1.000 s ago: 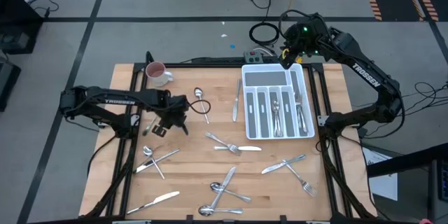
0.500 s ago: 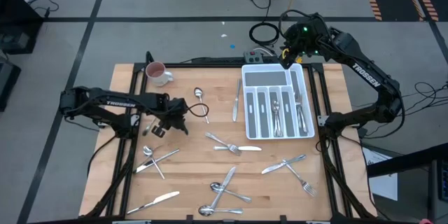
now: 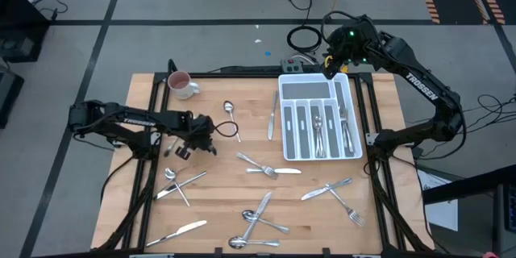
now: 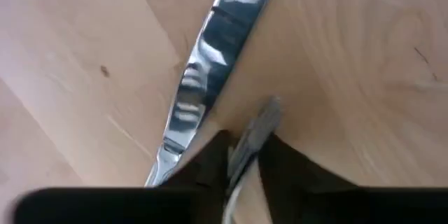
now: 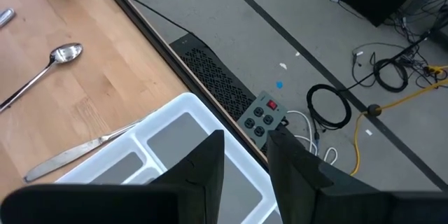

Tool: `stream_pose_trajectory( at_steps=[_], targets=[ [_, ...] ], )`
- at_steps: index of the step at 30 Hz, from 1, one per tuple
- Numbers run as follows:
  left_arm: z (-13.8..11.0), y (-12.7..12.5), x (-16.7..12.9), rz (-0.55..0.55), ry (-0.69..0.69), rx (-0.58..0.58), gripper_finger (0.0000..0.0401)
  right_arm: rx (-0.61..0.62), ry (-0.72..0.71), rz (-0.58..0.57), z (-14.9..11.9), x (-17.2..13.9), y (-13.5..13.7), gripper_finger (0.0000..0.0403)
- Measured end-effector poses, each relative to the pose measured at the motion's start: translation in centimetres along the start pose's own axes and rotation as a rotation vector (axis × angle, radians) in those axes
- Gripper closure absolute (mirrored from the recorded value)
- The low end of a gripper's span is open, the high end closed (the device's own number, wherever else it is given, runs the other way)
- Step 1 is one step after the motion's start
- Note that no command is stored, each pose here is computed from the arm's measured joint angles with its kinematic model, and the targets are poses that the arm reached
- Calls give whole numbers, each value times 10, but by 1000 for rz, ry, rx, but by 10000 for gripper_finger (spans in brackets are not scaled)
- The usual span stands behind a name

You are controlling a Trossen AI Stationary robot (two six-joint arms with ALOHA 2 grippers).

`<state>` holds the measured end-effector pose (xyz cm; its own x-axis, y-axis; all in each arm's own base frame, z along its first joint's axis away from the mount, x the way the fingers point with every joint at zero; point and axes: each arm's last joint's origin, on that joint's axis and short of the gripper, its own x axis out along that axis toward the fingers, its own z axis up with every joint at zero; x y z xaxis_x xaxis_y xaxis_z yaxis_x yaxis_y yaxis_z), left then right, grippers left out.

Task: Sort silverware
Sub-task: Put the fork in the right section of the silverware tray

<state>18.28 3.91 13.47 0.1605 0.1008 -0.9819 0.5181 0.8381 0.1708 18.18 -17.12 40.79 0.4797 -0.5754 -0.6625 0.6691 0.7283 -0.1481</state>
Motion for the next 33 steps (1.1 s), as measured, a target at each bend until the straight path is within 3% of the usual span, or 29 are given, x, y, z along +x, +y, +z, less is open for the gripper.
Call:
stream_pose_trajectory(
  at_steps=[3,10,20,26,33],
  targets=[
    [1,1,0,19,0,-4,387,14,0,0,0,0,0,303],
    [5,6,-5,44,-5,-85,396,22,0,0,0,0,0,303],
    [32,39,-27,312,-192,-208,397,22,0,0,0,0,0,303],
    [44,55,-45,435,-284,-340,397,24,0,0,0,0,0,303],
    [61,77,-80,522,-470,-614,397,49,1,35,0,1,1,303]
  ],
)
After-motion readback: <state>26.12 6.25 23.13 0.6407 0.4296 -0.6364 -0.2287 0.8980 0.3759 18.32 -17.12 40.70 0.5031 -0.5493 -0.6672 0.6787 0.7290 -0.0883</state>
